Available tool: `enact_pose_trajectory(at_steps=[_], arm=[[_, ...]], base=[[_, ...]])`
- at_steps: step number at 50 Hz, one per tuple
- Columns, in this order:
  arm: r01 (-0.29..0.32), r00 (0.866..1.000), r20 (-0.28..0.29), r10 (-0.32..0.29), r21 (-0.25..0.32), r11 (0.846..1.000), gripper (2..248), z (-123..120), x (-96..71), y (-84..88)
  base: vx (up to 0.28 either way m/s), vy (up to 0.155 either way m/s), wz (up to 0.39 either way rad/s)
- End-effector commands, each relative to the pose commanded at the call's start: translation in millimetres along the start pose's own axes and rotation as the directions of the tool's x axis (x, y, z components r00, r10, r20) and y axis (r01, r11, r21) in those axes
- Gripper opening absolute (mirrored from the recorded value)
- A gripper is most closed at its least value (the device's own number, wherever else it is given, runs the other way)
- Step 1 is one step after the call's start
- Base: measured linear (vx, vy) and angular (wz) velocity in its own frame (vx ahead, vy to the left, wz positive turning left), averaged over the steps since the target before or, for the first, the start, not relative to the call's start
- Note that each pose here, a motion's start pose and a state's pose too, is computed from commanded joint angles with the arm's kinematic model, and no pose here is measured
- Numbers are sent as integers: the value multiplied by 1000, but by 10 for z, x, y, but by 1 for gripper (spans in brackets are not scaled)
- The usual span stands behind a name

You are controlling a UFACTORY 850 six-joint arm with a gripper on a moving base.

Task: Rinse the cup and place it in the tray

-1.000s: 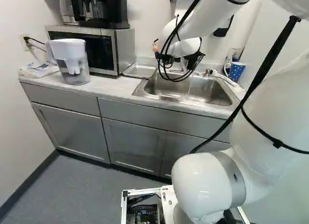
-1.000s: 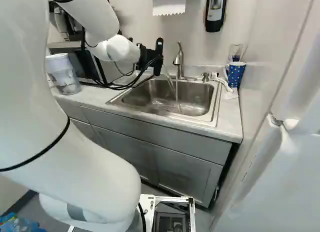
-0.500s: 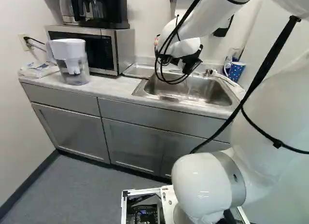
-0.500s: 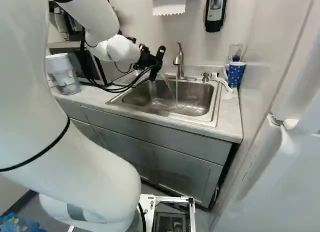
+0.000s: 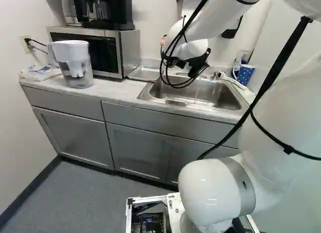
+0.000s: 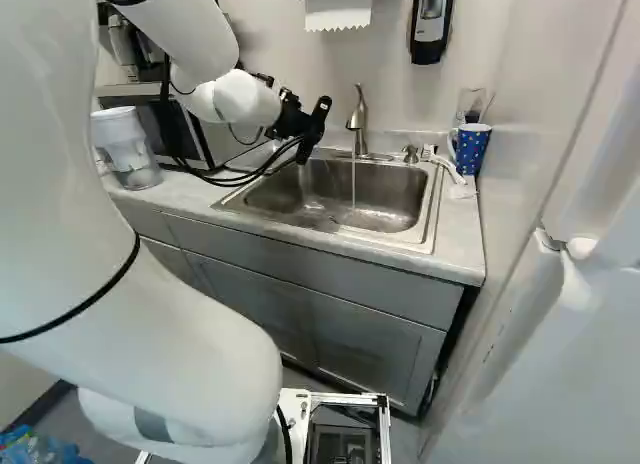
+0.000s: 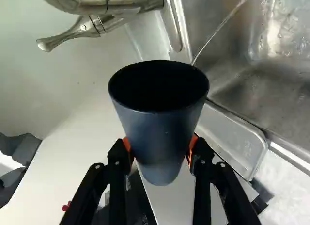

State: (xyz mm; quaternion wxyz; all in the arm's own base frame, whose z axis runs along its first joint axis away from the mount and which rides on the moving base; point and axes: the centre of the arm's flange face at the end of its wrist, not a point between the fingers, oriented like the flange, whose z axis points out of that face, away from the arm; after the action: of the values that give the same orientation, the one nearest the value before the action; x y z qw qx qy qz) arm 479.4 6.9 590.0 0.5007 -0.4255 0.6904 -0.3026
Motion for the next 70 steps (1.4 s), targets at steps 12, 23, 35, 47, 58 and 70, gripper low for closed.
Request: enact_pose_trajectory(at_steps=[12,23,35,47,58,70], arm=[[0,1000,0,0,0,1000,124,0,0,0],[0,1000,0,0,0,1000,124,0,0,0],[0,1000,0,0,0,1000,124,0,0,0],[0,1000,0,0,0,1000,124,0,0,0],[32,999,0,-32,0,999,124,0,0,0],[150,989,0,-150,0,989,124,0,0,0]], base=[[0,0,0],[0,0,0],[0,0,0],[0,0,0],[0,0,0],[0,0,0]])
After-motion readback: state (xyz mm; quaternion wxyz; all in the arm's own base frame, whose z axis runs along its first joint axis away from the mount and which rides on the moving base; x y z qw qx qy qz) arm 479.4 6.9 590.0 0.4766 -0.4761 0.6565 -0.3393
